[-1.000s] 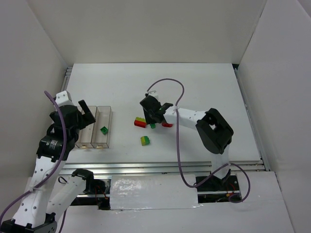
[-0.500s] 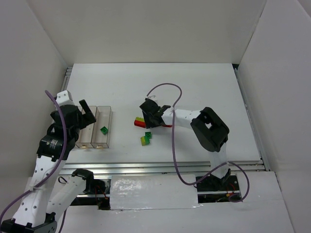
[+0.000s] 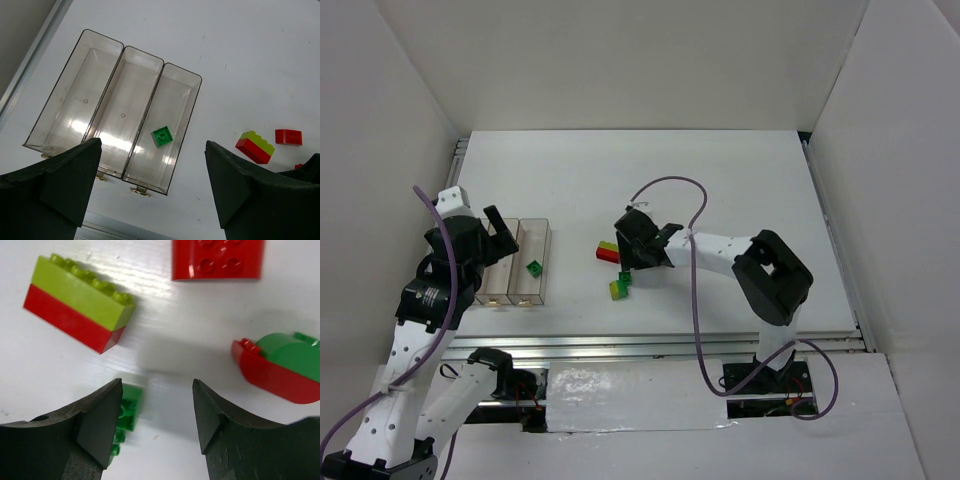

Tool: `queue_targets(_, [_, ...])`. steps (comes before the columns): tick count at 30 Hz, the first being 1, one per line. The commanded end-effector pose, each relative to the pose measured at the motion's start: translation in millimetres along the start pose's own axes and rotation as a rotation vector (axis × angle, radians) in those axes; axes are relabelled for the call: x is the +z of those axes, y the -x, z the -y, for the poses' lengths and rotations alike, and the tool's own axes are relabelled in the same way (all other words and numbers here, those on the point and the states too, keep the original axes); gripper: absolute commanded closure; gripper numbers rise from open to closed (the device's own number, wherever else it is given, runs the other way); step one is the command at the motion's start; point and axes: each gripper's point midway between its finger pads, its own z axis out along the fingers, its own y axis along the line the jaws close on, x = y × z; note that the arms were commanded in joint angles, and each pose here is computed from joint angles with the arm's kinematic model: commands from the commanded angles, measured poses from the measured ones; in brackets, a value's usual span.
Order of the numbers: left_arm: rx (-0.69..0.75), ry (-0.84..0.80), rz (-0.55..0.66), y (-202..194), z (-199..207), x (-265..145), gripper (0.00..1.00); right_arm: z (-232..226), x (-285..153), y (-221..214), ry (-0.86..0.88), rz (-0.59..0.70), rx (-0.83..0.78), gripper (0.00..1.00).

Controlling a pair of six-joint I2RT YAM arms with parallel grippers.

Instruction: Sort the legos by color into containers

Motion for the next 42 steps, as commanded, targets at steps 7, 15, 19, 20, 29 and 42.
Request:
queue_targets(7, [0.009,-0.024,0.026,6,5,3,0.03,-30,-9,-3,0.041,0.014,0.055,0.34])
queue_targets(15, [0.009,-0.032,0.029,7,6,2,0.03,-31,-5,-15,-0.004,-0.017,0.068,0.34])
queue_targets(19, [0.008,-0.035,0.029,6,6,2,0.03,-27,2,-26,-0.018,-0.047,0.067,0.35])
queue_targets(20, [0.009,-0.035,0.027,6,6,2,0.03,-26,3,-27,-0.021,-0.05,0.067,0.36])
queue_targets(29, [0.01,-0.037,0.028,6,7,2,0.03,-27,2,-25,-0.023,-0.038,0.066,0.71])
queue_targets(42, [-0.018,0.026,0.054,11,-6,-2,0.03,-82,-62,70,0.147,0.182,0.123,0.88])
